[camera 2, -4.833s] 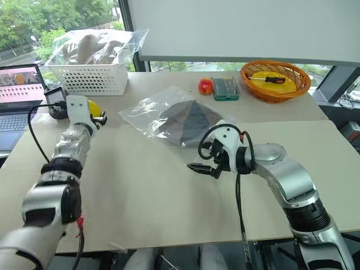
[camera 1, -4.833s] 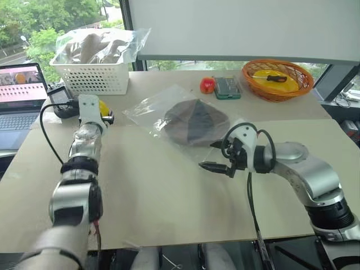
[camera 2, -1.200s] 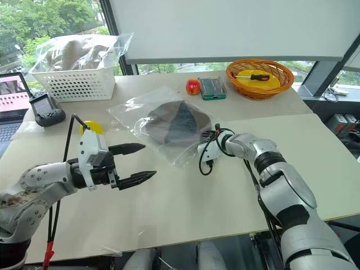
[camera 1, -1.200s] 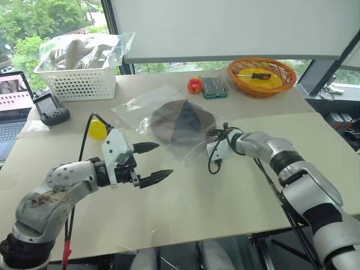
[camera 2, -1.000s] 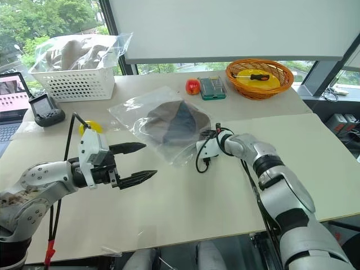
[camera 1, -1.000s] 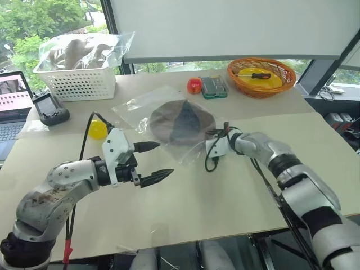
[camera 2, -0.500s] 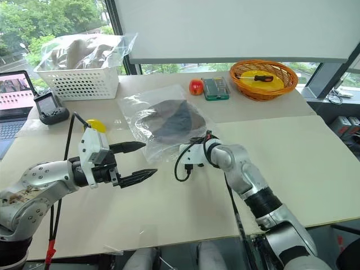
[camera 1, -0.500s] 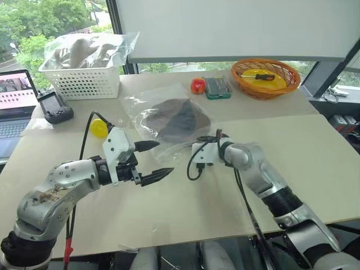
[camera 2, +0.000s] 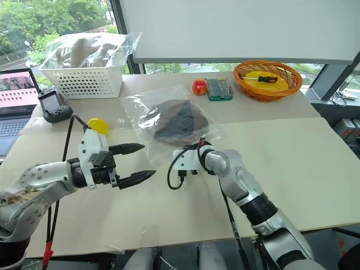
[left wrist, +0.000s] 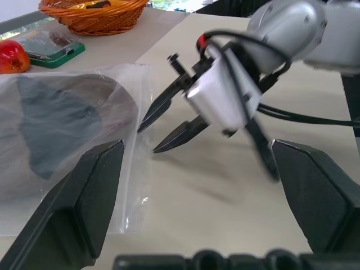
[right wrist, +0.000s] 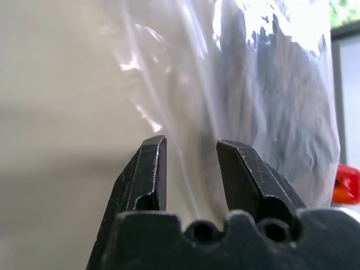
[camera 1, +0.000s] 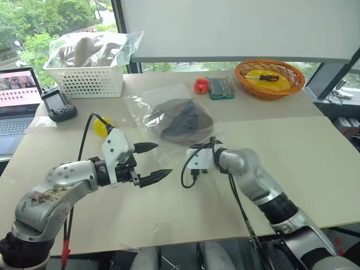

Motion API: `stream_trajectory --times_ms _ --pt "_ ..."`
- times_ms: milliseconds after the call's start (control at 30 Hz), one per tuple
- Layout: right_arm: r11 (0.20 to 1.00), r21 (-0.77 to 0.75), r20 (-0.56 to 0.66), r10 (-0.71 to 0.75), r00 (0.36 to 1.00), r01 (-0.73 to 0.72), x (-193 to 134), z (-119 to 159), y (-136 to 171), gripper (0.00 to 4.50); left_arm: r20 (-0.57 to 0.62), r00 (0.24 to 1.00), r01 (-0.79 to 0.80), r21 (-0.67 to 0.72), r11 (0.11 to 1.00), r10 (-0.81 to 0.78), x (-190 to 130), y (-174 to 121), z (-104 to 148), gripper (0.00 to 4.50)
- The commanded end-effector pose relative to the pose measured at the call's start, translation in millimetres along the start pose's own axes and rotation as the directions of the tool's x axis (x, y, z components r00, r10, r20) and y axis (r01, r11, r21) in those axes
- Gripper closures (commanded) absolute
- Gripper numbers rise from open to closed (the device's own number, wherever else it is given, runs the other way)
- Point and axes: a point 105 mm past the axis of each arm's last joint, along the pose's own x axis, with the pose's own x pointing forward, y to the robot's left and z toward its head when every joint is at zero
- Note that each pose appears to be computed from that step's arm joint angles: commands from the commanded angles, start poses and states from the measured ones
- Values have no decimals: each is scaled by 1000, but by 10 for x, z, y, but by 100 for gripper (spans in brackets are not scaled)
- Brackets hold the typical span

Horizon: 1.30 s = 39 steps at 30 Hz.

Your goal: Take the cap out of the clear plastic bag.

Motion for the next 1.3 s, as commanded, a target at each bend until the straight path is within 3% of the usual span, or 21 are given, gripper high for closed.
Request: stream_trajectory --times_ms 33,200,233,333,433,700,800,1167,1300 --pt "998 54 92 -29 995 24 -184 115 -190 203 16 1000 -4 30 1000 3 -27 -13 70 0" --pt "987 -146 -164 -96 982 72 -244 -607 -398 18 20 1000 -7 28 1000 6 -25 -15 70 0" --pt "973 -213 -212 -137 968 91 -235 -740 -483 4 19 1000 -8 28 1000 8 -26 -15 66 0" --pt "930 -355 -288 -205 936 94 -195 -1020 -616 4 19 1000 -11 27 1000 10 -22 -16 63 0" --pt "916 -388 -294 -231 927 104 -125 -1126 -643 4 19 1000 -13 27 1000 12 -25 -13 62 0" --pt "913 -388 -229 -224 947 122 61 -1100 -525 4 18 1000 -22 30 999 22 -25 -6 68 0" --pt "915 -378 -190 -224 956 139 81 -1037 -508 72 16 999 -28 29 999 28 -34 4 63 0" --pt "921 -366 -178 -212 961 135 128 -1005 -464 449 14 1000 -28 27 999 28 -17 5 51 0" --pt "925 -358 -176 -201 964 127 140 -1003 -424 449 13 1000 -28 27 999 27 -12 14 50 0"
